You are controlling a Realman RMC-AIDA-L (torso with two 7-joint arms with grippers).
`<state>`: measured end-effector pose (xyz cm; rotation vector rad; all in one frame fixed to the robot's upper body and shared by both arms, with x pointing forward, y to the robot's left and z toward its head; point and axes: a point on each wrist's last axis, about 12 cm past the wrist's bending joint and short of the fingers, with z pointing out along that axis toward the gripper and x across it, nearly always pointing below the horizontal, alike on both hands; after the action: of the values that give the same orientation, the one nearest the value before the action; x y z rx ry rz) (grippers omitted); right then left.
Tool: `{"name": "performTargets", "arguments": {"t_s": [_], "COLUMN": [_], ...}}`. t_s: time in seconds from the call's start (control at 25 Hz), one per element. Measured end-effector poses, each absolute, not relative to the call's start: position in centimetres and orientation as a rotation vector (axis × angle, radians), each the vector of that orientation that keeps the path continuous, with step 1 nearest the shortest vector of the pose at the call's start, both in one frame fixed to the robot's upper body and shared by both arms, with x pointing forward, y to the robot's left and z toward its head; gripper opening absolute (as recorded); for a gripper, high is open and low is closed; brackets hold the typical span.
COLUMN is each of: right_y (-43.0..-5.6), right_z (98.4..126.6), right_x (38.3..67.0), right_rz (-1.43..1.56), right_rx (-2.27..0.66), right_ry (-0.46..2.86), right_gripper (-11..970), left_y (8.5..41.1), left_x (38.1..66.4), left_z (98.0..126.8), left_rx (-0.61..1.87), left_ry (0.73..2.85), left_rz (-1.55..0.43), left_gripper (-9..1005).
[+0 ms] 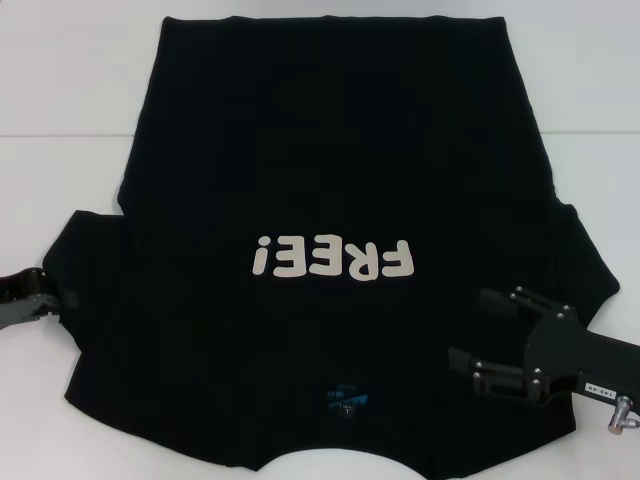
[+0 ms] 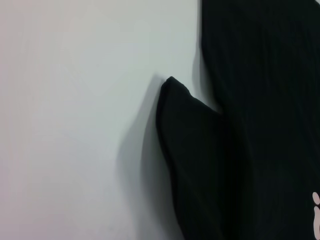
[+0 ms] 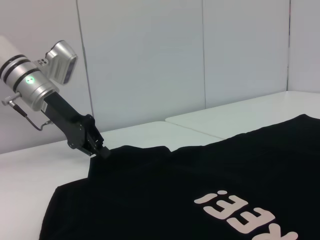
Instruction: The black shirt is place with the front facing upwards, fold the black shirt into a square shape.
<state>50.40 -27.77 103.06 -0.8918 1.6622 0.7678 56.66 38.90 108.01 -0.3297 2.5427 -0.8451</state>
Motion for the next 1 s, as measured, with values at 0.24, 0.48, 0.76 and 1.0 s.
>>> {"name": "performTargets", "arguments": {"t_s": [0.24,0.48,0.76,1.0], "right_y": [-27.8,-27.8,-27.9,-27.9], "right_z": [103.1,103.3,103.6,103.6], "right_x": [50.4,50.4,50.5,50.5], "right_rz": [0.767,0.774,0.771,0.769], "right_rx": [-0.895,-0.889,-0.879,-0.881], "right_ry": [1.659,1.645,1.630,1.628], "right_gripper": [936,936,936,935], "left_y": [38.8,38.9,40.2,41.5], "left_x": [56.7,56.7,56.8,57.0], "left_z": [108.0,108.0,109.0,110.1], "left_rx": [-0.318,-0.305,-0.319,-0.338], "left_ry": [2.545,2.541,2.514,2.479], "left_rz": [-0.839,-0.832,-0.784,-0.757], "left_gripper": [62,2,0,1]}}
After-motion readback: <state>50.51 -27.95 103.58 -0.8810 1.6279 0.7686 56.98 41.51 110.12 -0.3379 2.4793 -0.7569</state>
